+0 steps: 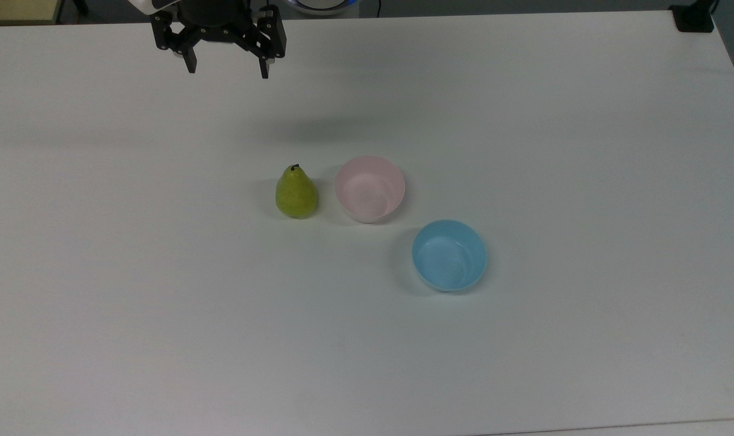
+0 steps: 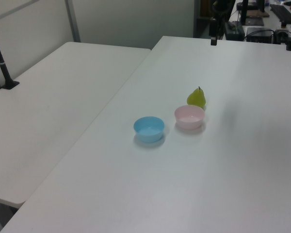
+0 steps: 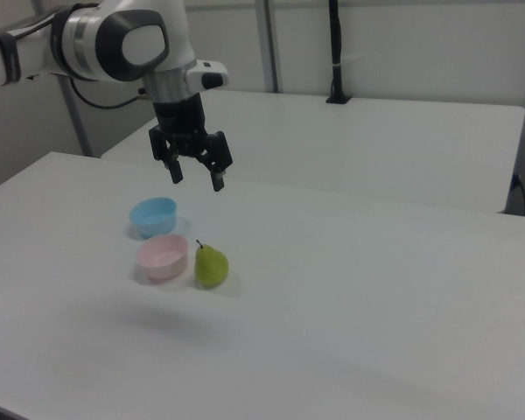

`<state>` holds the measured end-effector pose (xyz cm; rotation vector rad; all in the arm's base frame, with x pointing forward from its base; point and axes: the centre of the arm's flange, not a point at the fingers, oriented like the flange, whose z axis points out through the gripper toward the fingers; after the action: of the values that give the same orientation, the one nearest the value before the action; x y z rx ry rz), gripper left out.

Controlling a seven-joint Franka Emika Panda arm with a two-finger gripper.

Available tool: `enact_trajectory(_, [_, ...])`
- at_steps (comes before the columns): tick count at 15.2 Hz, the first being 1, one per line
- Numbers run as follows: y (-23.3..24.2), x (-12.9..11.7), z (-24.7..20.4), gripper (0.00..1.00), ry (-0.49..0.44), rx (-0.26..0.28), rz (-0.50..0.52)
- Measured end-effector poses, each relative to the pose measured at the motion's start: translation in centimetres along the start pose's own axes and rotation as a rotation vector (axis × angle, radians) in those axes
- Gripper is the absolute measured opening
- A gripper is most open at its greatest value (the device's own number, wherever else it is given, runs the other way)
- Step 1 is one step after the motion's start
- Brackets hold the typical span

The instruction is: Place the pear in the bowl

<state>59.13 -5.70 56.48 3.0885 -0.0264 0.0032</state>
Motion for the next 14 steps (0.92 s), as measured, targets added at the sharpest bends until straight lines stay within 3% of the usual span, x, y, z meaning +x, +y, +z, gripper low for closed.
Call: enact_trajectory(14, [-0.47,0.24,0.49,1.00,-0.008,0.000,-0.105])
